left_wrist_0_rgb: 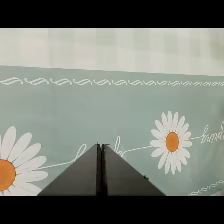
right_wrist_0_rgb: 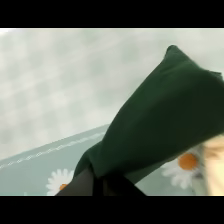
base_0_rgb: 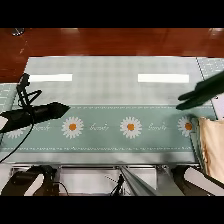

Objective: Fold the shirts.

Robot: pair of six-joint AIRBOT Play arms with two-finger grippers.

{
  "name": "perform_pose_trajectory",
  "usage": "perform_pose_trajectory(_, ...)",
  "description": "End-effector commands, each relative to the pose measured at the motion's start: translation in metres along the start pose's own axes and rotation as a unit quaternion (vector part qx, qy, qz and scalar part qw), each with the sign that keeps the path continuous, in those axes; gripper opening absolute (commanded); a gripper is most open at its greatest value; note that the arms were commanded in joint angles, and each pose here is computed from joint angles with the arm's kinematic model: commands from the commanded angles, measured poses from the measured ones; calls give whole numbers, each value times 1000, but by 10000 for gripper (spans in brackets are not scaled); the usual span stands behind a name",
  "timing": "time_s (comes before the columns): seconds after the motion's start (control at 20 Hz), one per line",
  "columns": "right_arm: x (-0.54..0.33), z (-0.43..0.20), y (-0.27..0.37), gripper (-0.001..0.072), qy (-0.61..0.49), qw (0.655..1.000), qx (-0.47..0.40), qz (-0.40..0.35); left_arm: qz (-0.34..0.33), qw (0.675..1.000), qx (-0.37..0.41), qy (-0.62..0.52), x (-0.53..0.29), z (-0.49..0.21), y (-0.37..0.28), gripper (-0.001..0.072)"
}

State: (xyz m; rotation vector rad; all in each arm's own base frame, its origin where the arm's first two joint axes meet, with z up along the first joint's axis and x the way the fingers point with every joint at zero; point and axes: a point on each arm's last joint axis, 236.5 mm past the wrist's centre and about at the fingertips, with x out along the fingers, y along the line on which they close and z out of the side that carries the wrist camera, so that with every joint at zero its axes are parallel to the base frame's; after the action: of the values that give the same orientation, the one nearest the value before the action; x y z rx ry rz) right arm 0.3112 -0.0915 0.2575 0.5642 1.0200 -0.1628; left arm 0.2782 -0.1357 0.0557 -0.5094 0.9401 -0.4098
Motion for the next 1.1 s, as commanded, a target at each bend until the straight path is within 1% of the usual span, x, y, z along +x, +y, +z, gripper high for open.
perform_pose_trajectory(0.0, -29, -46, -72, 18, -17, 990, 100, -97, 0, 1000, 0, -1, 0, 1, 0, 27)
perform_pose_trajectory(0.1, -27, -94, -111, 18, 5, 977, 141, -158, 0, 1000, 0, -1, 0, 1, 0, 27)
perform_pose_trajectory(0.15, -30, -122, -138, 19, 19, 963, 167, -209, 0, 1000, 0, -1, 0, 1, 0, 27)
perform_pose_trajectory(0.2, -39, -151, -168, 19, 29, 940, 204, -272, 0, 1000, 0, -1, 0, 1, 0, 27)
perform_pose_trajectory(0.25, -46, -174, -187, 19, 33, 916, 245, -315, 0, 1000, 0, -1, 0, 0, 0, 27)
perform_pose_trajectory(0.3, -50, -193, -197, 19, 34, 899, 275, -340, 0, 1000, 0, -1, 0, 1, 0, 27)
perform_pose_trajectory(0.35, -49, -205, -202, 19, 36, 890, 287, -351, 0, 1000, 0, -1, 0, 1, 0, 27)
perform_pose_trajectory(0.4, -49, -215, -208, 67, 34, 880, 299, -368, 0, 1000, 0, -1, 0, 0, 0, 27)
perform_pose_trajectory(0.45, -51, -224, -213, 338, 35, 869, 310, -384, 1, 1000, -1, 1, 1, 0, 1, 27)
perform_pose_trajectory(0.5, -48, -227, -216, 630, 38, 866, 315, -388, 2, 1000, -2, 3, 2, 0, 2, 27)
perform_pose_trajectory(0.55, -45, -222, -216, 622, 37, 870, 312, -381, 3, 1000, -3, 1, 4, 1, 3, 52)
perform_pose_trajectory(0.6, -37, -211, -213, 621, 34, 882, 301, -361, 9, 1000, 1, -18, 5, 11, 6, 141)
perform_pose_trajectory(0.65, -28, -195, -208, 619, 25, 899, 282, -333, 16, 999, 6, -40, 4, 24, 11, 194)
perform_pose_trajectory(0.7, -20, -176, -200, 579, 11, 916, 268, -299, 22, 998, 1, -62, 0, 40, 14, 193)
perform_pose_trajectory(0.75, -11, -152, -186, 395, -5, 934, 251, -253, 26, 997, -2, -79, -6, 58, 15, 163)
perform_pose_trajectory(0.8, -1, -117, -163, 172, -36, 956, 225, -185, 28, 995, -1, -97, -14, 80, 14, 86)
perform_pose_trajectory(0.85, 7, -78, -128, 19, -77, 973, 192, -102, 27, 993, 20, -113, -21, 102, 6, 26)
perform_pose_trajectory(0.9, 9, -33, -82, 18, -133, 979, 154, -6, 21, 991, 44, -127, -28, 125, -7, 26)
perform_pose_trajectory(0.95, 6, 2, -36, 18, -177, 974, 121, 73, 8, 989, 63, -134, -34, 148, -27, 26)
perform_pose_trajectory(1.0, 3, 27, 12, 18, -210, 965, 79, 137, -10, 987, 86, -135, -37, 168, -53, 25)
perform_pose_trajectory(1.05, 8, 39, 53, 18, -221, 959, 33, 172, -30, 984, 111, -135, -38, 181, -81, 25)
